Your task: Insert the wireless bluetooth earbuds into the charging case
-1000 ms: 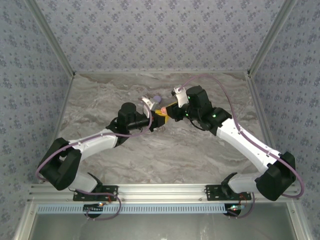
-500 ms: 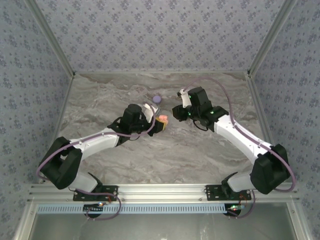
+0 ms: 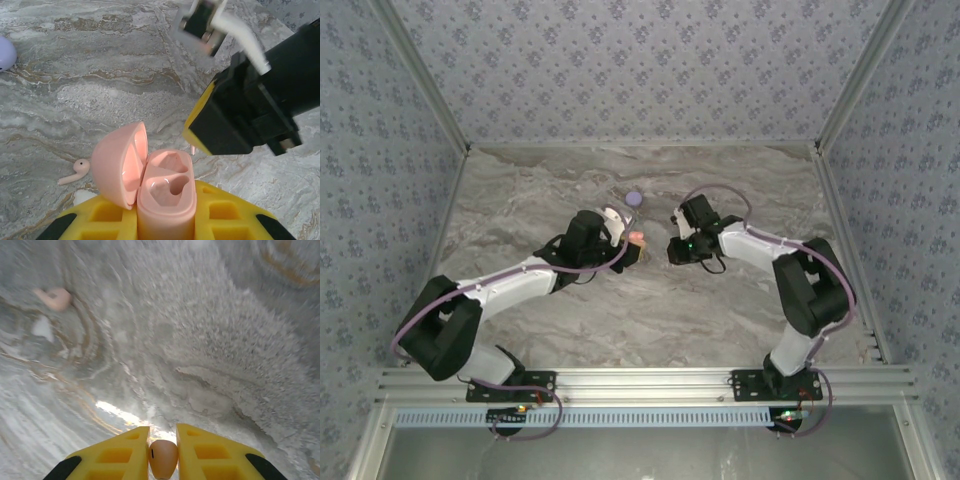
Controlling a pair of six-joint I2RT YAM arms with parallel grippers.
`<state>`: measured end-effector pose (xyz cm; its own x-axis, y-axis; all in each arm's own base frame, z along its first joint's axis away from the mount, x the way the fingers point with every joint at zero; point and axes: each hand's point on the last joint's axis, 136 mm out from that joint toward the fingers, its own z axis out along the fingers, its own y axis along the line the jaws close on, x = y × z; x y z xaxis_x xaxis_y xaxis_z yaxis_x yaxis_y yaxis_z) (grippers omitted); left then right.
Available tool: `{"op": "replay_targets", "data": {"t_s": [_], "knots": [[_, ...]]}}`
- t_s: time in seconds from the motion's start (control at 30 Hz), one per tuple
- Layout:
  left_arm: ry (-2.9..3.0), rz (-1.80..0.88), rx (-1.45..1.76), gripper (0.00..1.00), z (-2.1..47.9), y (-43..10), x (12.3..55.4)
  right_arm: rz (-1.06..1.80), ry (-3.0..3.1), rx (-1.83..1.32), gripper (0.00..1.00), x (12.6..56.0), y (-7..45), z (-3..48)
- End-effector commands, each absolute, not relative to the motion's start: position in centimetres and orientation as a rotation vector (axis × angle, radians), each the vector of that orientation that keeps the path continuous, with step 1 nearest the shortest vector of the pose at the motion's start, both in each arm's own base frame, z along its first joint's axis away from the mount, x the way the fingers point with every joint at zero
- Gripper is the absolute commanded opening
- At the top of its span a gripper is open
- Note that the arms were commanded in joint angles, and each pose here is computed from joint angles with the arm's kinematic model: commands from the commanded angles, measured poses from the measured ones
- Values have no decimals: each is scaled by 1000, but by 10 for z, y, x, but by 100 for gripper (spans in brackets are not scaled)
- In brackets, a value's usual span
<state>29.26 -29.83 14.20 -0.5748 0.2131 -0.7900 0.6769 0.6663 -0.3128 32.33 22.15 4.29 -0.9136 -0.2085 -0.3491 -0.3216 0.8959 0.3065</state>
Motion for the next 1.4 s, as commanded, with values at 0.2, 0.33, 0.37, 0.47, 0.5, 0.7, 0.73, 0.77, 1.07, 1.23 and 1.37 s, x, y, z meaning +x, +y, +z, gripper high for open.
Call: {"op": "replay_targets", "data": {"t_s": [0.2, 0.33, 0.37, 0.47, 0.5, 0.7, 0.73, 0.77, 1.07, 1.23, 1.37], "knots": [[2092, -776, 683, 0, 155, -295, 291, 482, 2884, -375, 22, 324, 217, 18], [2094, -777, 684, 0, 155, -295, 290, 457, 2894, -374, 29, 326, 216, 16], [2093, -778, 686, 0, 155, -295, 290, 446, 2897, -372, 32, 326, 215, 17], [2091, -777, 686, 0, 156, -295, 290, 395, 2907, -371, 42, 326, 211, 18], [2089, -778, 686, 0, 156, -295, 290, 375, 2913, -371, 43, 325, 210, 18], [2085, -779, 679, 0, 158, -295, 291, 258, 2913, -400, 43, 325, 214, 28], [2084, -778, 683, 0, 158, -295, 291, 229, 2919, -408, 42, 324, 214, 29], [2083, -777, 681, 0, 158, -295, 291, 206, 2931, -409, 42, 322, 214, 28], [2078, -777, 685, 0, 160, -294, 290, 76, 2954, -368, 39, 327, 218, 26], [2078, -774, 685, 0, 160, -294, 290, 76, 2960, -376, 37, 327, 223, 26], [2078, -774, 682, 0, 159, -294, 290, 63, 2973, -380, 34, 326, 225, 24]]}}
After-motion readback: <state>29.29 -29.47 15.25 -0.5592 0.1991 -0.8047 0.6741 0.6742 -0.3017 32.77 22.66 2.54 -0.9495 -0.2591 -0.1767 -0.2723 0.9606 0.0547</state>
